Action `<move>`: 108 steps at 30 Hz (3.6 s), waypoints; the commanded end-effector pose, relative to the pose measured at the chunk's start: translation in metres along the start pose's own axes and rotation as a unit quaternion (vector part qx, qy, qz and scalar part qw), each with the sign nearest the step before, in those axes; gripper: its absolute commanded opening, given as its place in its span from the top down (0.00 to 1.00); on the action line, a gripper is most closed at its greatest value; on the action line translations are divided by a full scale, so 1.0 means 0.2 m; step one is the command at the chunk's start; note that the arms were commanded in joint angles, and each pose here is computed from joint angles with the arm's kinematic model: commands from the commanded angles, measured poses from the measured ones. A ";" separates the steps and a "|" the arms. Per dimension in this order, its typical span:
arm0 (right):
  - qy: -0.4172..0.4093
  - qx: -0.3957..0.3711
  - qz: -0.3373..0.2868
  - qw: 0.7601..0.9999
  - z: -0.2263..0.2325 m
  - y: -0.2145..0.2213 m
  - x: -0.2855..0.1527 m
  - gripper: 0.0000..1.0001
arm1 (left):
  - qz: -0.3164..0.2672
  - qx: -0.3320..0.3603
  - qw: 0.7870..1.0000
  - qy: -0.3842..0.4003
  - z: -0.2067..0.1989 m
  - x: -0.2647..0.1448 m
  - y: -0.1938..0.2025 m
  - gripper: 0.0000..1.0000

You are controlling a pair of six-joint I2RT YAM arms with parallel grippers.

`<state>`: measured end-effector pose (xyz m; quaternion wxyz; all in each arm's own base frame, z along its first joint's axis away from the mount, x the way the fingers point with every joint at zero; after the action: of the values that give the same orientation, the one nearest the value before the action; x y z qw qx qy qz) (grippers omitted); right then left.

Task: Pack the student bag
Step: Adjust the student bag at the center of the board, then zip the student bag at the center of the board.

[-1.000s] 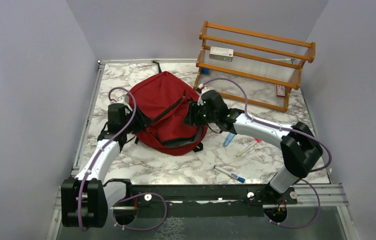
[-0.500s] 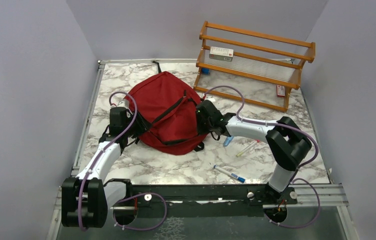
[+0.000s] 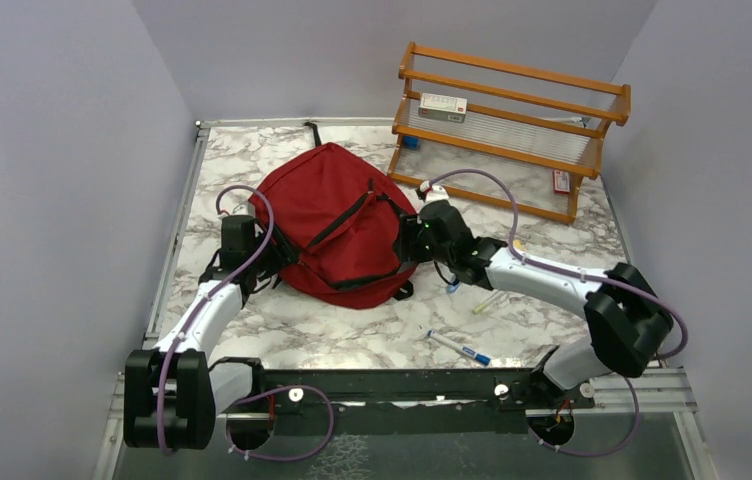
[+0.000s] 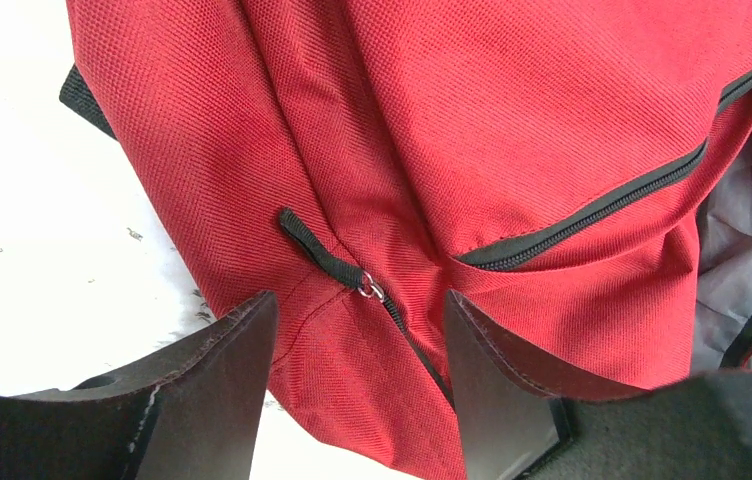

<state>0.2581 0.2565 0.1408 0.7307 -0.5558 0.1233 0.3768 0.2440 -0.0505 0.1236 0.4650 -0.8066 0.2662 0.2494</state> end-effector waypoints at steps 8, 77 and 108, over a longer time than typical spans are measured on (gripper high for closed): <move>-0.095 0.021 -0.083 0.992 0.12 -0.18 -0.18 0.43 | -0.013 -0.007 1.000 -0.001 0.00 0.03 -0.02 0.45; -0.152 0.022 -0.075 0.985 0.14 -0.14 -0.28 0.43 | -0.010 -0.053 0.998 -0.030 0.00 0.11 -0.06 0.75; -0.145 0.028 -0.068 0.987 0.13 -0.12 -0.27 0.43 | 0.009 -0.061 0.995 -0.079 0.11 0.25 0.03 0.92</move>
<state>0.2321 0.2591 0.2007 0.7768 -0.4791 -0.0205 0.4083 0.2732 -0.0478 0.0807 0.4204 -0.8155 0.2348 0.3210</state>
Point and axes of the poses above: each gripper's point midway between its finger pads, its own x axis out along the fingers, its own z axis along the line the jaws close on, y = z × x, the point moved 7 cm from there along -x, back along the fingers, and after that the axes turned 7 degrees about x, right-handed, at the moved point
